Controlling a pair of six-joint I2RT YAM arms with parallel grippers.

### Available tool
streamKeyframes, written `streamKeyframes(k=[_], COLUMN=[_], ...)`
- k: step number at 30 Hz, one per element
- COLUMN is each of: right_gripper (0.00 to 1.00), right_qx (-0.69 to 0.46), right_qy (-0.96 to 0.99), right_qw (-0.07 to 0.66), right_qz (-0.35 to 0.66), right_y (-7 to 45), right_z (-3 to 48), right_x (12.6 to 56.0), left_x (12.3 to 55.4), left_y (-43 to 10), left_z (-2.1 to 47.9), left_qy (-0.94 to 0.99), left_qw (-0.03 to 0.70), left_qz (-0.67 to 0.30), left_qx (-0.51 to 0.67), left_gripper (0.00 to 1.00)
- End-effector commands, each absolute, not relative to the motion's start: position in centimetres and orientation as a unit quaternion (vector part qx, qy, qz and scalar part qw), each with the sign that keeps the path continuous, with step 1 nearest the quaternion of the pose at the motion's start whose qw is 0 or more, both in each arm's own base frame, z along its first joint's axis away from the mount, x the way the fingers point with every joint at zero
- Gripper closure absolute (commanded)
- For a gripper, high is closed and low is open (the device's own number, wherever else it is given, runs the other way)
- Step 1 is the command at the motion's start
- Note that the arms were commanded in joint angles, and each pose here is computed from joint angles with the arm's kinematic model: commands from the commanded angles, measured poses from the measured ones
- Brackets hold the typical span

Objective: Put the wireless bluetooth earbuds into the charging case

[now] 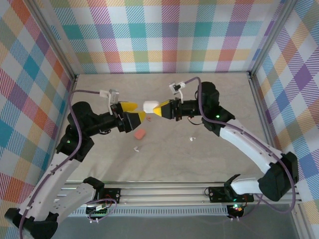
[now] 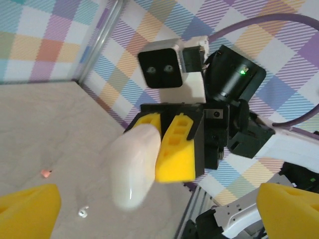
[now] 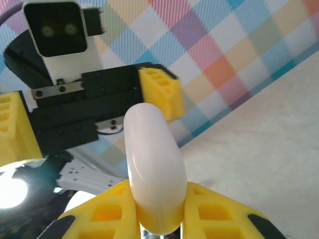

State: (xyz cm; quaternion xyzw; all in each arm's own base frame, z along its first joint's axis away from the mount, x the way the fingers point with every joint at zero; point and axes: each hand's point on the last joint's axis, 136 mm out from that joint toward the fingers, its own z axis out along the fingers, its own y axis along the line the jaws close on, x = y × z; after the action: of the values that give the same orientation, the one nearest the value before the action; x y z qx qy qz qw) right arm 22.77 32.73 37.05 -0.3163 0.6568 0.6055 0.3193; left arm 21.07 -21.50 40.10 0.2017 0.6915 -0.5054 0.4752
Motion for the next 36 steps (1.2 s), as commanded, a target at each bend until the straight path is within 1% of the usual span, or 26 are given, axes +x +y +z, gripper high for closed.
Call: streamKeyframes(k=[1,3,6,8,12,15,17,20,21,24,25,30,36], right_gripper=[0.88,0.87,0.86,0.86,0.86,0.87,0.87,0.87,0.86,0.86,0.86,0.86,0.86], right_qx=[-0.365,-0.387,-0.422,-0.436,-0.450,-0.451,-0.449,-0.447,-0.446,-0.445,-0.444,-0.439,-0.434], right_qy=[0.652,0.649,0.627,0.615,0.593,0.589,0.590,0.592,0.592,0.592,0.593,0.598,0.595], right_qw=[0.381,0.375,0.369,0.367,0.367,0.369,0.368,0.367,0.366,0.362,0.361,0.361,0.362], right_qz=[0.545,0.537,0.541,0.545,0.557,0.560,0.561,0.562,0.562,0.567,0.567,0.566,0.571], right_y=[31.3,31.3,31.3,31.3,31.5,31.6,31.6,31.6,31.6,31.7,31.7,31.7,31.7], right_z=[37.5,37.2,37.0,36.8,36.9,36.9,36.8,36.5,36.3,36.2,36.1,35.8,36.0], right_x=[22.8,22.3,21.2,20.6,20.0,20.0,20.1,20.1,20.1,20.1,20.2,20.3,20.3], left_x=[19.6,18.8,17.9,17.8,19.1,19.9,20.0,19.8,19.8,20.0,20.1,20.2,20.5], left_y=[-20.1,-20.0,-20.8,-21.5,-23.3,-24.2,-24.6,-25.4,-25.7,-26.3,-26.3,-26.4,-26.7], left_z=[37.7,37.5,37.0,36.8,37.4,38.4,38.5,38.5,38.3,38.1,38.1,38.1,37.6], left_qy=[0.723,0.712,0.678,0.666,0.649,0.613,0.597,0.590,0.589,0.590,0.590,0.589,0.596], left_qw=[0.480,0.492,0.501,0.492,0.463,0.469,0.468,0.460,0.455,0.441,0.441,0.443,0.435], left_qz=[-0.430,-0.415,-0.421,-0.441,-0.511,-0.564,-0.583,-0.595,-0.599,-0.609,-0.610,-0.609,-0.608], left_qx=[0.248,0.281,0.335,0.347,0.320,0.293,0.290,0.294,0.295,0.295,0.293,0.292,0.291], left_gripper=[0.00,0.01,0.18,0.25,0.28,0.32,0.33,0.35,0.37,0.49,0.50,0.52,0.66])
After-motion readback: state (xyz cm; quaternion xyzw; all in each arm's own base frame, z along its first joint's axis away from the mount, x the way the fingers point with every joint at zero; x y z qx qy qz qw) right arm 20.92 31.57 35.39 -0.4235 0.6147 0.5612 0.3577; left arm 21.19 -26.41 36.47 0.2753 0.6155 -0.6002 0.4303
